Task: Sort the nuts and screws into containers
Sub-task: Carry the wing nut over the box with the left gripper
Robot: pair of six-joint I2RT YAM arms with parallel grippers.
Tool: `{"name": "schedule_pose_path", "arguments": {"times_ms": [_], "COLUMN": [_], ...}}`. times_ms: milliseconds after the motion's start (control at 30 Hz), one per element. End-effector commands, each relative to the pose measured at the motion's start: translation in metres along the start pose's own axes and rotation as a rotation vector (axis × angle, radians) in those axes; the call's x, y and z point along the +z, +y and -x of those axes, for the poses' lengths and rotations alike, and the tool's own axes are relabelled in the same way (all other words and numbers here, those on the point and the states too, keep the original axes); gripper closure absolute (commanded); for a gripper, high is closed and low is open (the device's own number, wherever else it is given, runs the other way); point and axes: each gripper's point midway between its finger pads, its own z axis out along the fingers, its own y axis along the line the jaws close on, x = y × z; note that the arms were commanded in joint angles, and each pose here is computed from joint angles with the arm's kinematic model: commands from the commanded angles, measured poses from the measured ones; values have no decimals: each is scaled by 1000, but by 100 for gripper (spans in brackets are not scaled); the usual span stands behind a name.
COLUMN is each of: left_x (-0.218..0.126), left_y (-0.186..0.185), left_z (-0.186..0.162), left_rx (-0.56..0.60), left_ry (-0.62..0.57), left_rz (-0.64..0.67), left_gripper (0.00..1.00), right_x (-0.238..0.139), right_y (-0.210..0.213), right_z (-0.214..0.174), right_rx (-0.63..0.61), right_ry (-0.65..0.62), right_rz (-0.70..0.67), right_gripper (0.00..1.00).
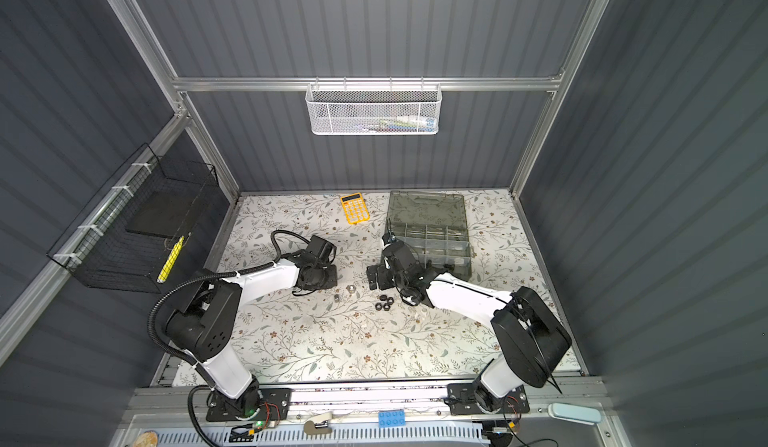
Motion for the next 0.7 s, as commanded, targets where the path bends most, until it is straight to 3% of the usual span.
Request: {"name": "schedule_pose_path", "arguments": {"times_ms": [0,400,667], "left_x": [-16,-31,-41], "left_y": [-16,-46,-87], "left_z": [14,41,65], "left_rx": [7,19,58], "left_ry": [-34,-83,-124], "left_rz": [-47,-113,-178], "left_gripper": [87,87,87], "right_x": [-2,-15,-38], "right_y": [0,-8,-20], "right_z": [7,16,28], "right_rx": [1,17,53], "right_ry": [-18,-84,-188], "right_rz": [-15,-31,-26], "right_gripper": [1,1,1]}}
